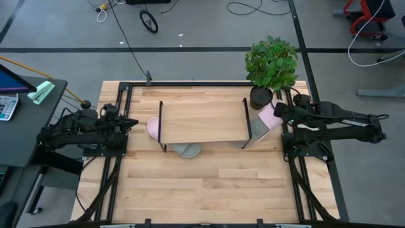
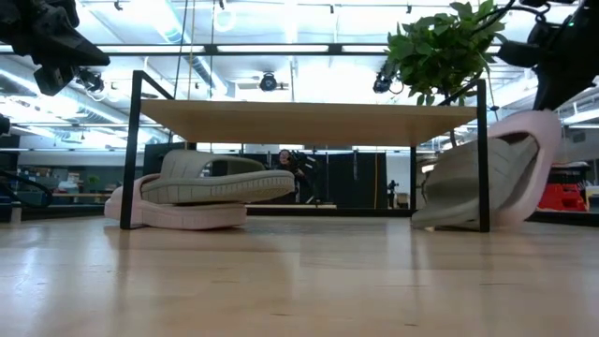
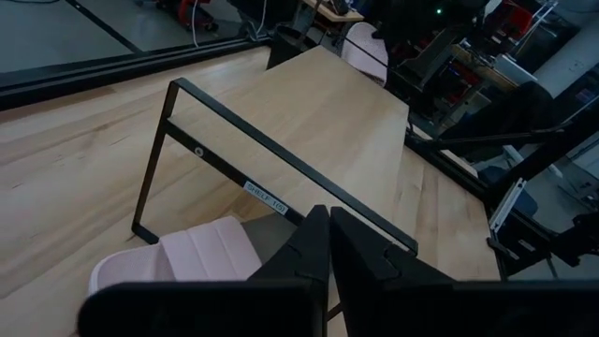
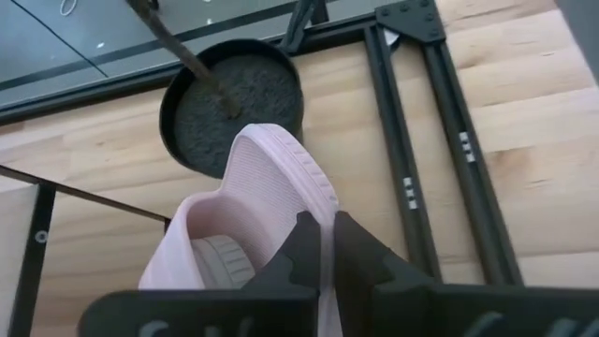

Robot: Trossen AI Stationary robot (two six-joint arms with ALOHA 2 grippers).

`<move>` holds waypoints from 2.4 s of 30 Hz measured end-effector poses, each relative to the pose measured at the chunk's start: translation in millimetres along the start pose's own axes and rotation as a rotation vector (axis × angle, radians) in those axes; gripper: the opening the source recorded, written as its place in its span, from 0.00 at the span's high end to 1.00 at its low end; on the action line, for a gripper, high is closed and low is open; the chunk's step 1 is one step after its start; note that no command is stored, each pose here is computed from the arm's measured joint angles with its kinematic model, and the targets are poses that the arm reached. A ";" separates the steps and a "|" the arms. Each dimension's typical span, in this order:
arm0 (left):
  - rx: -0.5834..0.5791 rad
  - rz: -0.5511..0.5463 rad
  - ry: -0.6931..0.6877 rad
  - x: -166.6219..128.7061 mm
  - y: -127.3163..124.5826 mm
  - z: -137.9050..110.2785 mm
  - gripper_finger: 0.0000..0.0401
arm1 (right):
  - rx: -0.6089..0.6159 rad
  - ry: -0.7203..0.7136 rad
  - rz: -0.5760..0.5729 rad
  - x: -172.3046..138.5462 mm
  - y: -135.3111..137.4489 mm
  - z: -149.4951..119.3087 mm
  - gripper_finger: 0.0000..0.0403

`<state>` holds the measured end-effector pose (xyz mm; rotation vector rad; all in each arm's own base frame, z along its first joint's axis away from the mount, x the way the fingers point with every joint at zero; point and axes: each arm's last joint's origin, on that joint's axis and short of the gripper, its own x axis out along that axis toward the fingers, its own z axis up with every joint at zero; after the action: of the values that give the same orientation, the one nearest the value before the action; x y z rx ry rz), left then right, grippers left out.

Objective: Pick and place slides into the shelf
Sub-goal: Put the right pink slide on the shelf

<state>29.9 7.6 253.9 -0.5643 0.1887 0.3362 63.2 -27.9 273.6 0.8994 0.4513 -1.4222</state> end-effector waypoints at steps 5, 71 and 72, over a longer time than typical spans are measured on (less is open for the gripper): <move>0.000 0.000 0.001 0.0 0.0 -0.1 0.97 | -0.002 -0.005 -0.002 -10.0 -4.5 7.7 0.97; -0.043 0.012 -0.002 0.0 0.6 -0.3 0.96 | -0.845 0.369 0.719 -137.3 65.2 64.1 0.97; -0.043 0.012 -0.001 0.0 0.6 -0.3 0.95 | -0.855 0.395 0.725 -138.9 68.5 60.3 0.97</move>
<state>29.7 7.9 253.3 -0.6055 0.1838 0.3528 95.0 10.2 432.2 0.5268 0.8383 -0.3013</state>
